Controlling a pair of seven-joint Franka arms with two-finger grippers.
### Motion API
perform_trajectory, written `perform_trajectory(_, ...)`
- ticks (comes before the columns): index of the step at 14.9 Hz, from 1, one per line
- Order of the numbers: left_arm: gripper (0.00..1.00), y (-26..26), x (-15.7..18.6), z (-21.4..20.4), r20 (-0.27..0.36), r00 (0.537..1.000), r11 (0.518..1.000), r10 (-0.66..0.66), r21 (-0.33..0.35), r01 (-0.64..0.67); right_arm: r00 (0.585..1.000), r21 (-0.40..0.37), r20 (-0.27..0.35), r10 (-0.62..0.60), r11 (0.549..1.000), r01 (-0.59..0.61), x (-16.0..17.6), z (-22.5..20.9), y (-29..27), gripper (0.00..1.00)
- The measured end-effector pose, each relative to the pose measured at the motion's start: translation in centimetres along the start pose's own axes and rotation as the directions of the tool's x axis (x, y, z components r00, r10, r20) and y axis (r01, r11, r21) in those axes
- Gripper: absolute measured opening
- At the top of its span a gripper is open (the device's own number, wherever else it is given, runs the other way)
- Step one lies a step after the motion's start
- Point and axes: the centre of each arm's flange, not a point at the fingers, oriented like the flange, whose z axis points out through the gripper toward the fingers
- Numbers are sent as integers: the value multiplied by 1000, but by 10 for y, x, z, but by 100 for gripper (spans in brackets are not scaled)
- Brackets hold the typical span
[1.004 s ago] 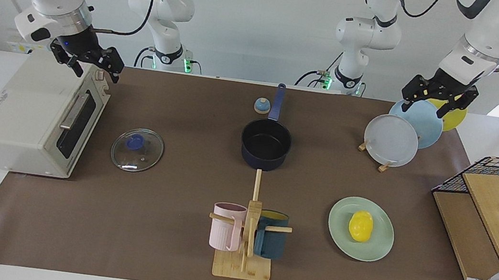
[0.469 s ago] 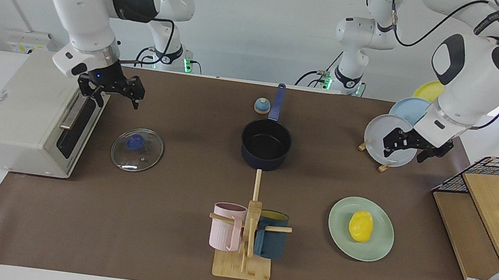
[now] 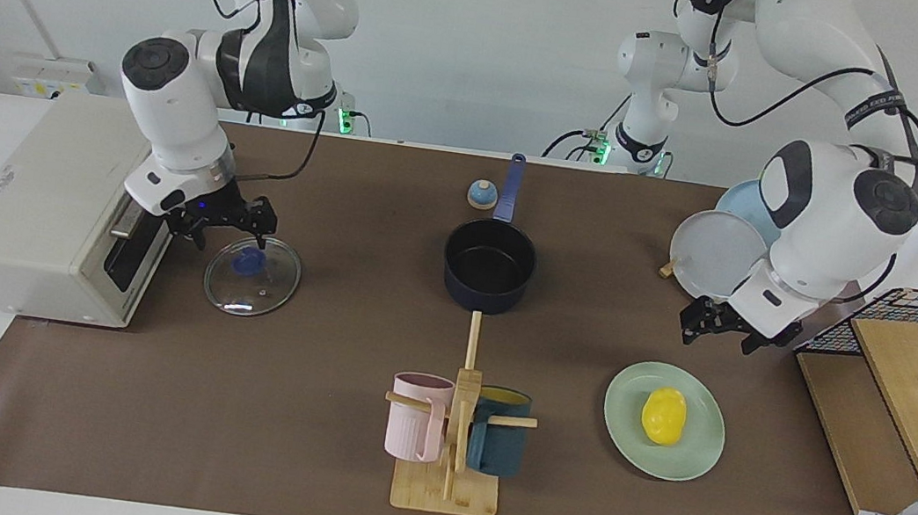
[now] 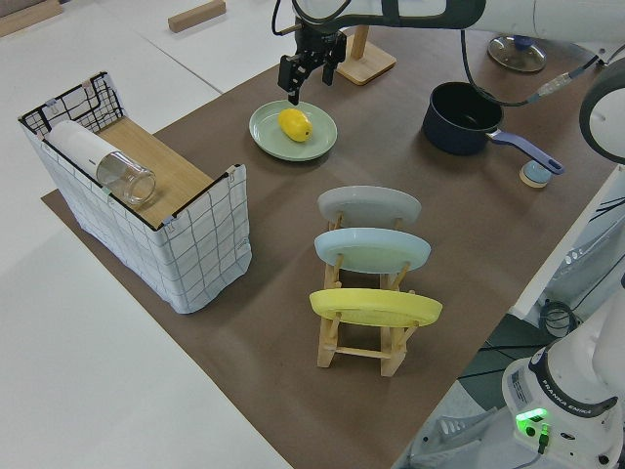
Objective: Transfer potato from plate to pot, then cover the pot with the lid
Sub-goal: 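Reach the left gripper to the potato while the right gripper reaches the lid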
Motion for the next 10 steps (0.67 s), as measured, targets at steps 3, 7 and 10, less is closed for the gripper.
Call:
perform_trajectory(3, 100, 9, 12, 35, -18, 1000, 1000, 12, 0, -12, 998, 3, 12, -62, 998, 62, -14, 24, -6, 100)
perform_trajectory(7, 100, 9, 21, 61, -52, 998, 1000, 17, 6, -17, 983, 8, 26, -184, 983, 184, -22, 34, -3, 100)
perform_trajectory(10, 100, 10, 26, 71, -76, 997, 1000, 17, 7, -17, 982, 11, 34, -188, 982, 187, -26, 38, -3, 100)
